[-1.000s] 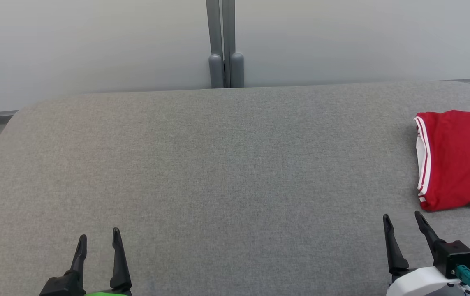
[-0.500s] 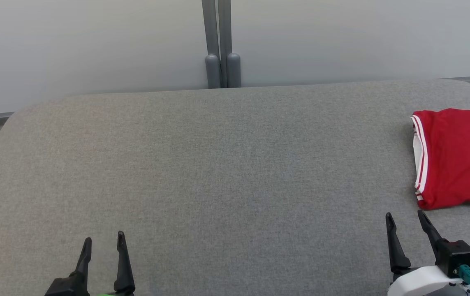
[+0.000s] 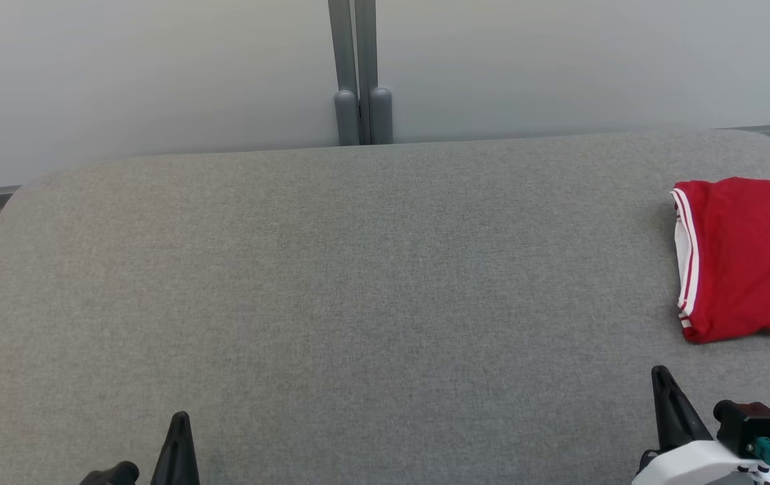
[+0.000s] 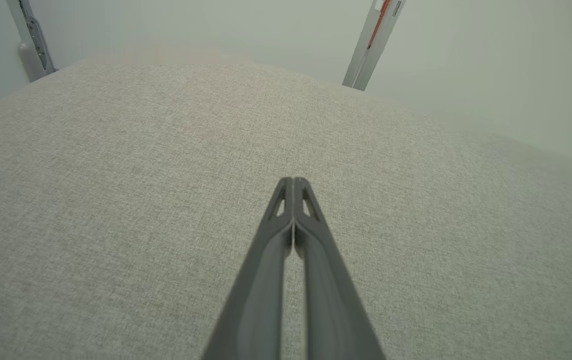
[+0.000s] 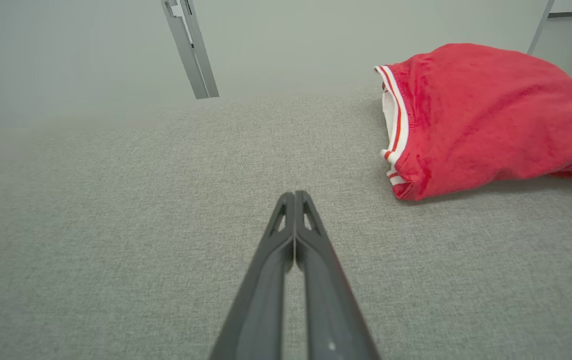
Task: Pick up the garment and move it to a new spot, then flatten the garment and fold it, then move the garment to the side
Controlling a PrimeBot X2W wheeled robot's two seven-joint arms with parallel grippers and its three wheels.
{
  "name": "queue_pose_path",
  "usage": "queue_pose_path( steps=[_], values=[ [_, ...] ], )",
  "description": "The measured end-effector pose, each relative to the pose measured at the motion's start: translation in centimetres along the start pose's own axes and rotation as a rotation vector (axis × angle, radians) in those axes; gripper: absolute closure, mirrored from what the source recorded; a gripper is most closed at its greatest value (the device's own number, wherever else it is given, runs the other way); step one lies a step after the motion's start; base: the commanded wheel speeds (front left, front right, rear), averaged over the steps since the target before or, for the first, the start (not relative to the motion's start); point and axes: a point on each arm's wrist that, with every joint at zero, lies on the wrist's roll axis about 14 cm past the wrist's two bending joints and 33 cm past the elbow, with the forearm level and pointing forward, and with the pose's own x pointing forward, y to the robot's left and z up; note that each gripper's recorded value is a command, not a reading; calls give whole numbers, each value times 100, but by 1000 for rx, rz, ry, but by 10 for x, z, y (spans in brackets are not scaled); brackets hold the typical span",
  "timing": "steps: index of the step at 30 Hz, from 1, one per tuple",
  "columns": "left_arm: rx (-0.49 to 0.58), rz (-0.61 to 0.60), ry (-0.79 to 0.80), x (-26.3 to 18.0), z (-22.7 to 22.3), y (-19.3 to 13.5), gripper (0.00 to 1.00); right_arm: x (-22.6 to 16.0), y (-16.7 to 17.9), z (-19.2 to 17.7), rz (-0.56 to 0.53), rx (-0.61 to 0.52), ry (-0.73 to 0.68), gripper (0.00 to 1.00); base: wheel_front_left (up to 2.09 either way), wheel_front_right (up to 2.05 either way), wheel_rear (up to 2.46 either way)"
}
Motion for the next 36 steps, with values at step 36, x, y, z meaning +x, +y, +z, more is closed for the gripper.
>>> queue_pose_path(
  steps=[36],
  values=[
    [-572, 23, 14, 28, 21, 6, 100, 18, -9, 17, -65, 660, -22, 100, 0, 0, 0]
  ],
)
